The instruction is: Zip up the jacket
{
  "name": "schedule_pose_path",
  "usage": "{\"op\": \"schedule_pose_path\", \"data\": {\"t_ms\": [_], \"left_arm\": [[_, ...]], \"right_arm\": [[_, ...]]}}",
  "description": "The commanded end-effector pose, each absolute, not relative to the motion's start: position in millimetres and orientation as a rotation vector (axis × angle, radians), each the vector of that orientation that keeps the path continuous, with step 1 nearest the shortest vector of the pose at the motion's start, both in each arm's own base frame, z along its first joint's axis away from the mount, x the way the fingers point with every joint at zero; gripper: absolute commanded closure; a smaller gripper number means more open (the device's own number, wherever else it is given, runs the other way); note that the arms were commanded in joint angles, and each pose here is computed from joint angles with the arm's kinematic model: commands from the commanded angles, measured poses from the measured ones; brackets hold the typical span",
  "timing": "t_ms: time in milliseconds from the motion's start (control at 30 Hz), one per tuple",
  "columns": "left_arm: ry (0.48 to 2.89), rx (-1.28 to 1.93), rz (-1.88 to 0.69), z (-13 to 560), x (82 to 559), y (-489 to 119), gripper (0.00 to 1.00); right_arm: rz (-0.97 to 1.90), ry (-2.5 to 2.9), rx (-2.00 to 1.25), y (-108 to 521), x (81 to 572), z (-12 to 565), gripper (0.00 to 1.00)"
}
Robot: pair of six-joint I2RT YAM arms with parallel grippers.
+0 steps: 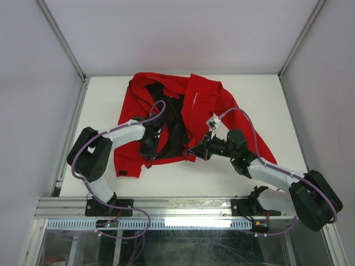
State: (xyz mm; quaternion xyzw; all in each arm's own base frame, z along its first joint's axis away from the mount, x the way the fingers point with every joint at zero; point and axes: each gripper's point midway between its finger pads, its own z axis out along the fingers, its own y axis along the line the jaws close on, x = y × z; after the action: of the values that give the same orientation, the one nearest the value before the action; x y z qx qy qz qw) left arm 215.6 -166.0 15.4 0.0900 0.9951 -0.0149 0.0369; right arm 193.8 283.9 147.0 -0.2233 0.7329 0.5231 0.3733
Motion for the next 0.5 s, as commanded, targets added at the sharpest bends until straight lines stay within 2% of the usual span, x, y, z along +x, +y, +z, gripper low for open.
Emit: {"op": "schedule_pose_path", "data": {"t_ms": [0, 167, 467], "left_arm": [[2.981, 0.254, -0.203, 20, 229, -189, 0.82], [2.928, 0.242, -0.297, 50, 224, -194, 0.80], [2.927, 0.233, -0.244, 45, 220, -179, 0.71]], "right_arm": [[1.265, 1.786, -0.584, 281, 202, 167, 1.00], [1.265, 1.794, -0.584, 279, 200, 169, 1.00], [1.267, 1.797, -0.587, 281, 200, 170, 1.00]]}}
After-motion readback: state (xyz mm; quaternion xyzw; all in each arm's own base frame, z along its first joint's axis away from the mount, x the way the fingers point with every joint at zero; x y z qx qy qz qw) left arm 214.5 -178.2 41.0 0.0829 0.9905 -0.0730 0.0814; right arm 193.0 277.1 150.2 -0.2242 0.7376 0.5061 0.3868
